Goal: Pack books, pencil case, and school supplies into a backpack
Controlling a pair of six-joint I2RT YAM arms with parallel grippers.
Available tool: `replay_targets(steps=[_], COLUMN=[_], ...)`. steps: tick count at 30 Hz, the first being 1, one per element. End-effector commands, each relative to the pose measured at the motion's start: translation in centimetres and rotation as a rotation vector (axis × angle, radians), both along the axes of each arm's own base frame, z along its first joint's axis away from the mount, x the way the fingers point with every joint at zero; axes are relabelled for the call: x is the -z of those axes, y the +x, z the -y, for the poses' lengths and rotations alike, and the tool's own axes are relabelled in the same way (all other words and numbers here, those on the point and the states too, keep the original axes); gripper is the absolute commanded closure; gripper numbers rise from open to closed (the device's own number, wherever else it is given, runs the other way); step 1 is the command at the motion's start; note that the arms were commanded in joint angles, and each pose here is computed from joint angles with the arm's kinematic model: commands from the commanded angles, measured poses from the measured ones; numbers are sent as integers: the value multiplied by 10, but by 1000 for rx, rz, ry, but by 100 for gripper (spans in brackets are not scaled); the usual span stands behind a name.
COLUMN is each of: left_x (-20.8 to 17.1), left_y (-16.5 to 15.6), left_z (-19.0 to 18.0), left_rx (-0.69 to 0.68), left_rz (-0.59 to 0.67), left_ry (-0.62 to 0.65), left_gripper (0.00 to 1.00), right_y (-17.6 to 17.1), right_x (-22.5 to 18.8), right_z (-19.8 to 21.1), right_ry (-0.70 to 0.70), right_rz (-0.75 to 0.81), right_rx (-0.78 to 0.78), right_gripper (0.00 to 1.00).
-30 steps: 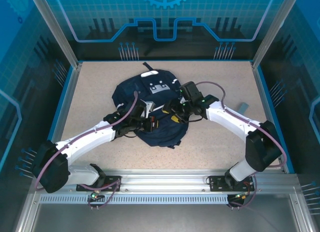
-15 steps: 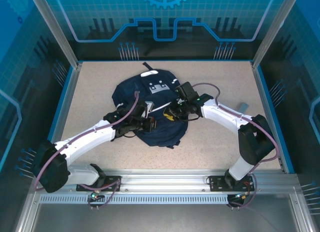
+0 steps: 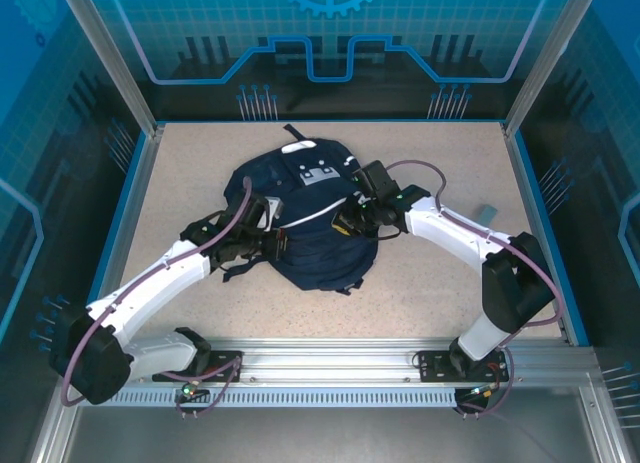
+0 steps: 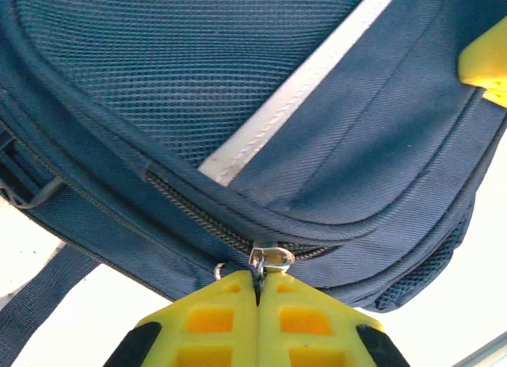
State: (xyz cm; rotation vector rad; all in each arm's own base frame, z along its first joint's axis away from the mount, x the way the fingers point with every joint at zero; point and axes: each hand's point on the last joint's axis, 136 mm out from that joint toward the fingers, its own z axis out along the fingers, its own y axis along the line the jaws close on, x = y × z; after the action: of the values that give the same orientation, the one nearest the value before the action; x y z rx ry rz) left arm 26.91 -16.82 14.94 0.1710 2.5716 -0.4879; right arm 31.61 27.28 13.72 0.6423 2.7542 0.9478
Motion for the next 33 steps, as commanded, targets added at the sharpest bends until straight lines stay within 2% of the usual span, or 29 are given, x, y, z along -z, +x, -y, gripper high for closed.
replay_targets(steps=[1,7,13,21,23,25,27,28,30,33], left_x=[-3,-6,-20,-10,-11,-13,-20,-23,-31,-44], left_y=[14,48,76,92,92,91,89,88,84,77], left_z=[-41,-49,-32,-43,-43,-44,-46,-46,-43,-35], left_rx=[-139,-203,-110,-140,-147,-156,-169,-171,-164,-124], left_rz=[24,64,102,77,74,76,85,89,100,117], left_ry=[117,82,64,124,122,116,103,96,70,15], left_gripper=[100,100,100,100,99,83,66,59,47,32], right_y=[4,2,-1,2,3,3,4,4,6,9], right_x=[9,7,4,-5,-7,-11,-19,-23,-34,-51], right_z=[38,33,32,8,4,-1,-2,0,8,29], right_ry=[-148,-151,-165,-73,-55,-36,-38,-48,-78,-146], right_rz=[9,17,18,60,66,76,105,119,163,230], right_rx=[69,39,18,-49,-66,-94,-119,-125,-134,-133], right_gripper=[91,91,91,88,83,72,54,48,38,29])
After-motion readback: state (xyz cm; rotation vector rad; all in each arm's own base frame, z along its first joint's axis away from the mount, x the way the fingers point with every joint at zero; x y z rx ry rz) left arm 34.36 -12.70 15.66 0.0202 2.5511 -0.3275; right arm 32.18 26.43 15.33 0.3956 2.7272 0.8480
